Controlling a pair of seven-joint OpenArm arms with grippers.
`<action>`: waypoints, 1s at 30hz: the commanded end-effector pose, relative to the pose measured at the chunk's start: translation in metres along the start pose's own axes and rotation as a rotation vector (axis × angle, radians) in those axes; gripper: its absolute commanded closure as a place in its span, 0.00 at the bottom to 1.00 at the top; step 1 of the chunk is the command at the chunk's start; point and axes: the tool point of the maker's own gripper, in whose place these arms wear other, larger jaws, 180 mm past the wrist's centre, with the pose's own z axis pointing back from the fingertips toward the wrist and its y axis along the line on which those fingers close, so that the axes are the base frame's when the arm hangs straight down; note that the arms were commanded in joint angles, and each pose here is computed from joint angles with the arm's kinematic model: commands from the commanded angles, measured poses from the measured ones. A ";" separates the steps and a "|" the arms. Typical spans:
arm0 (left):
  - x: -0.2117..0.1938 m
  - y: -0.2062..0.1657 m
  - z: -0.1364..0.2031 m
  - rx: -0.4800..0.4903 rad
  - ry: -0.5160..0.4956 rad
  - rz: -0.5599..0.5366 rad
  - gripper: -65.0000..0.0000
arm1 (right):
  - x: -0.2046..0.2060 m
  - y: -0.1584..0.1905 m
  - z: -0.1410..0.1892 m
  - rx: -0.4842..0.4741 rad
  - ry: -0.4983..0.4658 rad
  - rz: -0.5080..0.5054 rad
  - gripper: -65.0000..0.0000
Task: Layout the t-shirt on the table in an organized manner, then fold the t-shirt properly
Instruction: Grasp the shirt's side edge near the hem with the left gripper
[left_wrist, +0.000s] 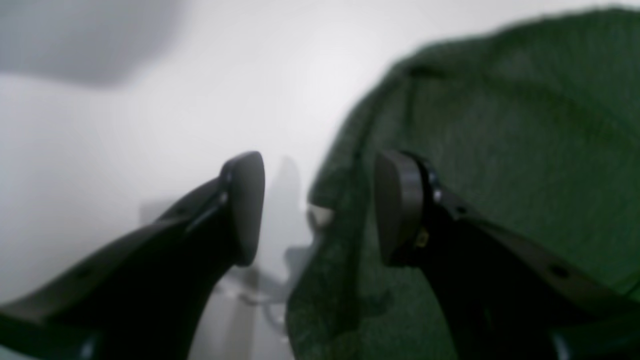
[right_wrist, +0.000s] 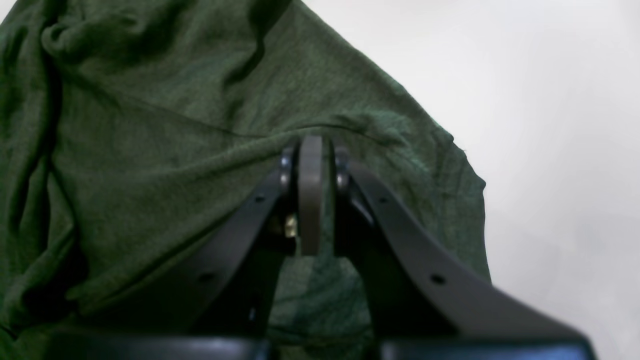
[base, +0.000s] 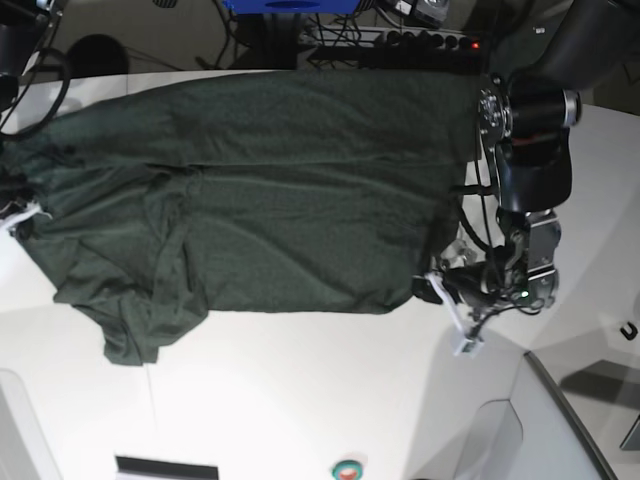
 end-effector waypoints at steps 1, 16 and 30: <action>0.027 0.012 0.010 0.018 -0.054 -0.014 0.48 | 0.016 -0.006 0.004 -0.005 -0.047 0.012 0.95; 0.034 0.012 0.006 0.020 -0.029 -0.007 0.49 | 0.014 -0.006 0.004 -0.006 -0.041 0.012 0.95; 0.028 0.022 0.004 0.082 -0.021 0.048 0.49 | 0.014 -0.006 0.004 -0.006 -0.041 0.012 0.95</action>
